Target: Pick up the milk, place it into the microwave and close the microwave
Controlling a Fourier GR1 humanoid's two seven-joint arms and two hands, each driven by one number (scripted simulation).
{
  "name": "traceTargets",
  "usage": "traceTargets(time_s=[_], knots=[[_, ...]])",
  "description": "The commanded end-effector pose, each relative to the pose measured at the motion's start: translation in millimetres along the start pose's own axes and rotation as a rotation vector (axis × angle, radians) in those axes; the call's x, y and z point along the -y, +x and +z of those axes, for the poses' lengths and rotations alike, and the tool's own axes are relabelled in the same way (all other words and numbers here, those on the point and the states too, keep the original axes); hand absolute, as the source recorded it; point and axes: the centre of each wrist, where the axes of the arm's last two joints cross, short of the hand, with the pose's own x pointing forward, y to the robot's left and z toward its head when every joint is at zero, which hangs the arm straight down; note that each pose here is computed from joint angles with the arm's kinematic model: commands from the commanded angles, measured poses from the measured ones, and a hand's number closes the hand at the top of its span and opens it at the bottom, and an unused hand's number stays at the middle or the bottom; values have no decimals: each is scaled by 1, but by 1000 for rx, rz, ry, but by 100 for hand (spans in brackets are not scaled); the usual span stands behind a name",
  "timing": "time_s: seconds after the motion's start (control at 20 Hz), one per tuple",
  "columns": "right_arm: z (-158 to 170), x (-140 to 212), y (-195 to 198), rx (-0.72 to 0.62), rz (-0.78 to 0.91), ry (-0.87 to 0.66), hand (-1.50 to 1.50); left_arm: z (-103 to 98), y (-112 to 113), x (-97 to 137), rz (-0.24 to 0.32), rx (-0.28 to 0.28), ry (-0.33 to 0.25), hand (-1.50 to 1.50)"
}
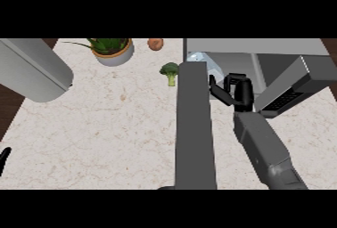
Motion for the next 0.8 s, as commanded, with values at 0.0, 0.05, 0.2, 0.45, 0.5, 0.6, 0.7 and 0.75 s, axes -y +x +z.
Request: traceTargets(time_s=[0.0,0.05,0.2,0.45,0.5,0.6,0.7,0.75], knots=[[-17,-6,7,57,52,-18,150,12,-5,-5,2,8,-3,-150],[-11,-21,6,72,64,-29,150,3,0,-21,8,15,2,-150],[-32,-7,16,82,110,-8,150,-7,0,0,2,12,-3,-150],[-31,-20,18,167,364,-25,150,-10,-7,-1,17,-2,-31,-150],[-34,-5,15,170,387,-39,150,-16,-10,-5,6,19,-13,-150],[-38,2,17,203,466,-31,150,-5,-7,-8,24,-1,-18,-150],[-45,-7,25,220,532,-59,150,-5,-4,-9,3,11,-25,-150],[-48,-7,27,209,550,-69,150,-28,-10,-2,5,14,-9,-150]])
